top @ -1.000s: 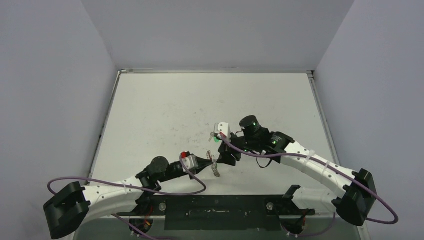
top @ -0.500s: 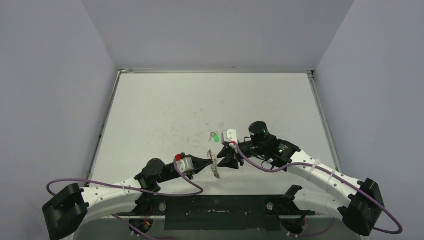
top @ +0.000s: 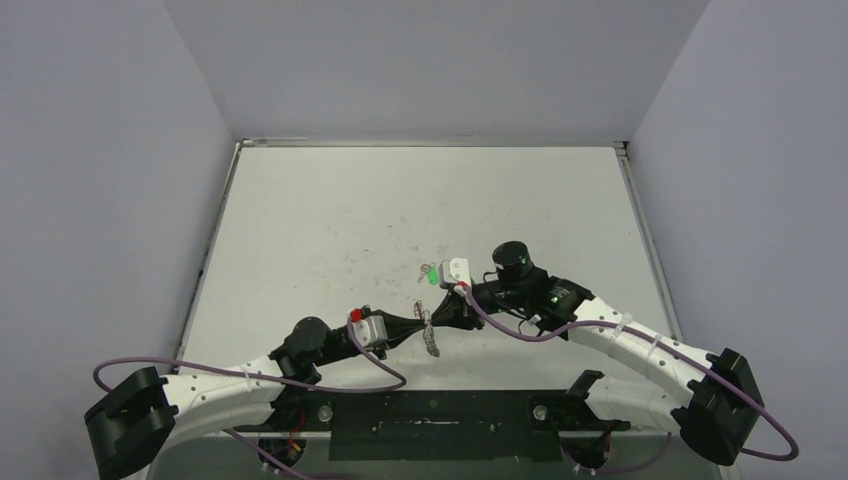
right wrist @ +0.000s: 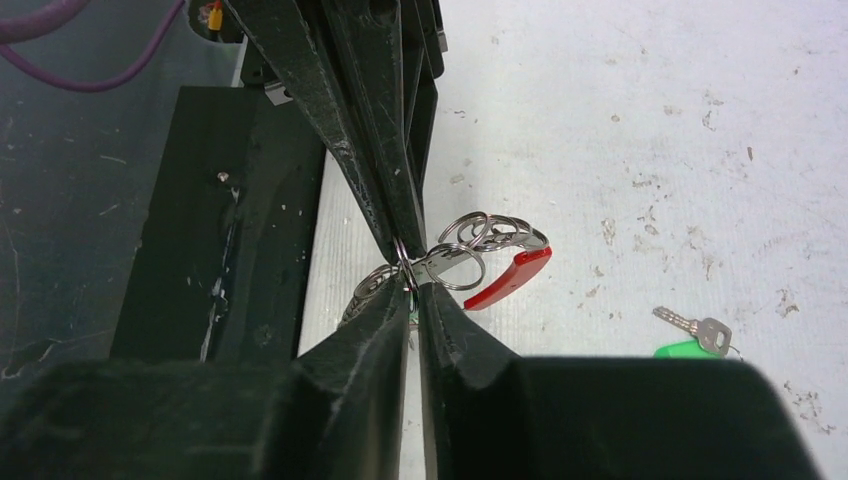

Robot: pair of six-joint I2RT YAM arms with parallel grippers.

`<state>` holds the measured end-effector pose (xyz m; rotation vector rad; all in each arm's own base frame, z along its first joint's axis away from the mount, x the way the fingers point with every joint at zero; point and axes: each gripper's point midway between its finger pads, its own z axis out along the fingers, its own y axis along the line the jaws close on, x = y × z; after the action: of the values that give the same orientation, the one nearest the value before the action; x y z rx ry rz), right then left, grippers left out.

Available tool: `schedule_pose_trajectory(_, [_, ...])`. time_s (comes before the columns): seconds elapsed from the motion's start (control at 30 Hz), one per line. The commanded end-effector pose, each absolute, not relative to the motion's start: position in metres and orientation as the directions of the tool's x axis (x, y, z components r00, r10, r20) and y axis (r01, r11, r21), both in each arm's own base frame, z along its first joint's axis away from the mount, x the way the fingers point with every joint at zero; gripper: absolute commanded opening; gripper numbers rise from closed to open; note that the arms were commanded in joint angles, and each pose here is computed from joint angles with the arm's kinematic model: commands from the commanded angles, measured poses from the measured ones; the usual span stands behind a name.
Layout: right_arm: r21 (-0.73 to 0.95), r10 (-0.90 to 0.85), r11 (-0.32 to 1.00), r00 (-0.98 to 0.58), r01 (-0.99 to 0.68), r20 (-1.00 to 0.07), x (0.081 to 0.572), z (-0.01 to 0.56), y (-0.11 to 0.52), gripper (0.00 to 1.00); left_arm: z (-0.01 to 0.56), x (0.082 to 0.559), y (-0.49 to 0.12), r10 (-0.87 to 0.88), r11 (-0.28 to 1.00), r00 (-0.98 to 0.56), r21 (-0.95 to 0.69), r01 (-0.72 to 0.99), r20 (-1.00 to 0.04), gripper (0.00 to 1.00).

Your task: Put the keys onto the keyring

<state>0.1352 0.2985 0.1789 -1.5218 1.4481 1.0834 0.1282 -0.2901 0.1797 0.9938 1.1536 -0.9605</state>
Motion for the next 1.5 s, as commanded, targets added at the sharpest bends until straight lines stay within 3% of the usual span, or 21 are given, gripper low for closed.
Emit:
schedule_pose_trajectory(0.0, [-0.007, -0.342, -0.099, 0.04, -0.995, -0.939, 0.136, 0.181, 0.302, 0.07, 0.201, 0.124, -0.291, -0.158, 0.267, 0.179, 0.133, 0.954, -0.971, 0.0])
schedule_pose_trajectory(0.1, [-0.001, -0.376, -0.081, 0.031, -0.997, -0.926, 0.138, 0.176, 0.298, 0.0, 0.201, 0.124, -0.291, -0.158, 0.272, 0.181, 0.134, 0.953, -0.971, 0.0])
schedule_pose_trajectory(0.47, [0.01, -0.423, -0.056, 0.015, -0.998, -0.906, 0.138, 0.166, 0.297, 0.0, 0.203, 0.125, -0.29, -0.159, 0.273, 0.185, 0.137, 0.952, -0.97, 0.0])
schedule_pose_trajectory(0.9, [-0.064, -0.359, -0.06, 0.081, -0.996, -0.93, 0.135, 0.196, 0.302, 0.29, 0.203, 0.123, -0.291, -0.161, 0.266, 0.18, 0.133, 0.955, -0.97, 0.0])
schedule_pose_trajectory(1.03, [-0.078, -0.345, -0.077, 0.1, -0.994, -0.933, 0.131, 0.201, 0.306, 0.3, 0.203, 0.124, -0.291, -0.159, 0.267, 0.181, 0.134, 0.954, -0.971, 0.0])
schedule_pose_trajectory(1.33, [-0.075, -0.347, -0.104, 0.107, -0.992, -0.932, 0.128, 0.195, 0.32, 0.29, 0.204, 0.123, -0.291, -0.163, 0.263, 0.18, 0.133, 0.956, -0.97, 0.0])
schedule_pose_trajectory(1.47, [-0.075, -0.362, -0.11, 0.11, -0.991, -0.926, 0.128, 0.192, 0.319, 0.18, 0.204, 0.123, -0.29, -0.164, 0.265, 0.18, 0.132, 0.955, -0.97, 0.0])
